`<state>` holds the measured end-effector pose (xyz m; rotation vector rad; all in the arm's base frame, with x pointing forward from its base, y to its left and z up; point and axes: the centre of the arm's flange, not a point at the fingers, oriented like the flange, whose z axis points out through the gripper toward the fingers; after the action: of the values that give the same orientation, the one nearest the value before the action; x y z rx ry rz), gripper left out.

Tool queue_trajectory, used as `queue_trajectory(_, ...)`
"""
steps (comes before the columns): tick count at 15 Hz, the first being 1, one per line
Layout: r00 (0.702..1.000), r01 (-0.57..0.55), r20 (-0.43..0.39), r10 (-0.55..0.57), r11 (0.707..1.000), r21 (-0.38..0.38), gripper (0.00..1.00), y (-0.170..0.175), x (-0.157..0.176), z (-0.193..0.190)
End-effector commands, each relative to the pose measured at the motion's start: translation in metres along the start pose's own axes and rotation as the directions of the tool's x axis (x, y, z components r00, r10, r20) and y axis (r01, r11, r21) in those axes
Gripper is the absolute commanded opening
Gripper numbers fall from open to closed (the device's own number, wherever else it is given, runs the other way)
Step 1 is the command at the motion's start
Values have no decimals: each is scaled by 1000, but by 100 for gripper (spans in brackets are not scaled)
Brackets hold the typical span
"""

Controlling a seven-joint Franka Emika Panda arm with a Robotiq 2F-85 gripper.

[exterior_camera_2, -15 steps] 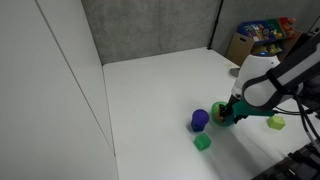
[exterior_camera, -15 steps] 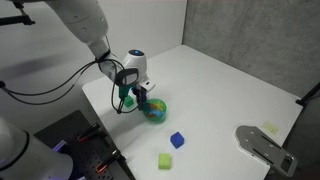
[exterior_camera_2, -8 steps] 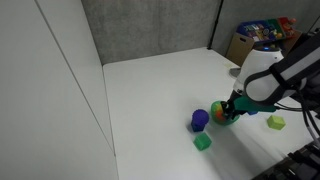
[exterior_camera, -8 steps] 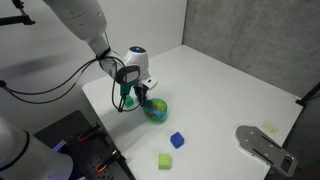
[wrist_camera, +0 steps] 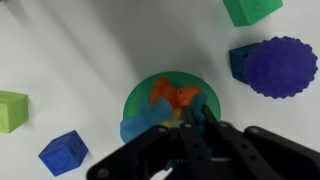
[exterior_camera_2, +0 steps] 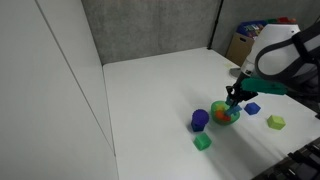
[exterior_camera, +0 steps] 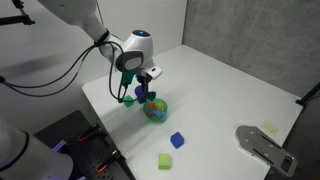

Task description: Remove the green block from the bowl

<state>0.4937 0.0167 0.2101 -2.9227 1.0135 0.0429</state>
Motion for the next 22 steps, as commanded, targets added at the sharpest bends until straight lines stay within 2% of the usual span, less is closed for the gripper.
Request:
queue_trajectory(1, 999, -47, 1, 47, 999, -5, 5, 22, 27, -32)
queue_trajectory(5, 993, -121, -5, 121, 992, -39, 5, 65, 59, -37)
queue_trajectory(10, 975, -222, -10, 222, 970, -102, 5, 130, 93, -29)
queue_trajectory(14, 956, -291, -5, 294, 944, -154, 5, 175, 111, -15)
queue_trajectory(18, 938, -337, 12, 346, 921, -196, 5, 206, 121, 2)
queue_trajectory(19, 934, -345, 16, 356, 916, -203, 38, 210, 122, 5)
queue_trajectory(20, 932, -349, 20, 361, 914, -207, 40, 213, 123, 6)
queue_trajectory(22, 932, -346, 32, 360, 914, -212, 54, 212, 123, 7)
